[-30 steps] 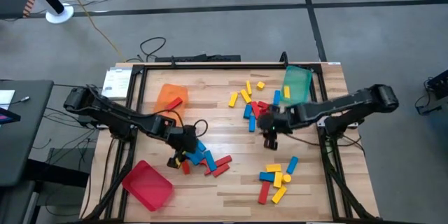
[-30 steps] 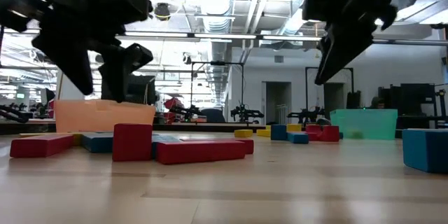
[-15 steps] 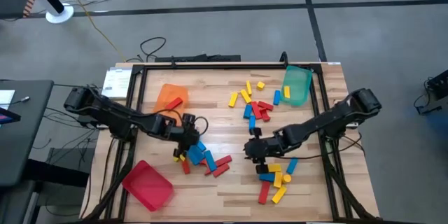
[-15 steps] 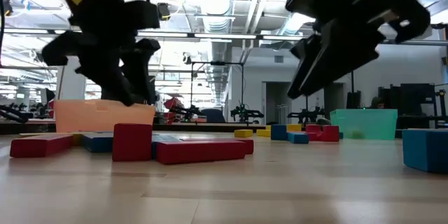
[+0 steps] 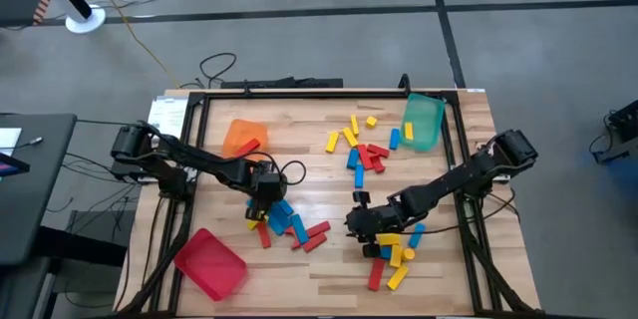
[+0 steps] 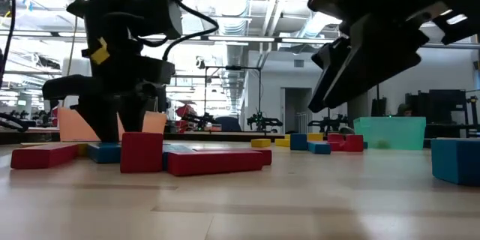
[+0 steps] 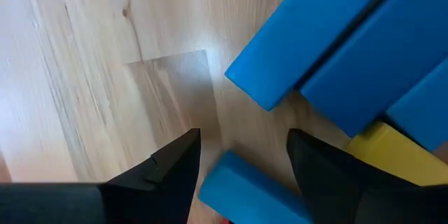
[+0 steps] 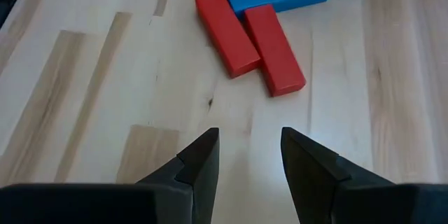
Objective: Sort blocks
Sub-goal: Put the blue wooden block into the red bin
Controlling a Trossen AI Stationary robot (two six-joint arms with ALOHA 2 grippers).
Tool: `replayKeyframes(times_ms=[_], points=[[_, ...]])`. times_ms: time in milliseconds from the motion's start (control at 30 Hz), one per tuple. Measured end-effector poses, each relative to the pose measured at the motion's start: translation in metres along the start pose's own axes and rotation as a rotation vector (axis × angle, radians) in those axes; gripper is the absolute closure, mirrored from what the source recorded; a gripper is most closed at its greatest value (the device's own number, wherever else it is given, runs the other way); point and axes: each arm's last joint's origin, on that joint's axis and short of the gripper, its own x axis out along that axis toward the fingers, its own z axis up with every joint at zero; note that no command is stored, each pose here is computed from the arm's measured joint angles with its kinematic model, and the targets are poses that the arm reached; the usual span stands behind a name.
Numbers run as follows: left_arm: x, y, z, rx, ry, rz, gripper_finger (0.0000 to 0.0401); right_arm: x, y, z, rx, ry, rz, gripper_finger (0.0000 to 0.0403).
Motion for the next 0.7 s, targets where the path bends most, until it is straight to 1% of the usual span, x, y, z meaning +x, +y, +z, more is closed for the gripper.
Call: replayKeyframes(times_ms=[67,200,333,433,500,567,633,700], points=[[0.0,0.0,0.0,0.003,-0.001,-0.003,0.0189,0.0,0.0,0.0,-0.001,0.001,0.0,0.0235],[-0.002,-0.001,0.003,0.053,-0.055,-0.014,0.0189,0.001,-0.004,0.001,0.007,0.001,-0.01,0.0235],[-0.004,-0.002,0.008,0.13,-0.086,0.031,0.0189,0.001,-0.007,0.002,0.015,-0.003,-0.017,0.0235],[-0.004,-0.001,0.012,0.158,-0.123,0.05,0.0189,0.001,-0.006,0.002,0.012,-0.006,-0.013,0.0235],[-0.004,0.0,0.016,0.165,-0.164,0.065,0.0189,0.001,-0.004,0.002,0.009,-0.009,-0.009,0.0235],[-0.006,0.002,0.025,0.163,-0.246,0.084,0.0189,0.001,-0.004,0.002,0.008,-0.015,-0.009,0.0235],[-0.005,0.003,0.03,0.177,-0.289,0.081,0.0189,0.001,-0.004,0.003,0.009,-0.018,-0.008,0.0235],[-0.002,0.001,0.03,0.206,-0.29,0.043,0.0189,0.001,-0.005,0.003,0.009,-0.02,-0.008,0.0235]])
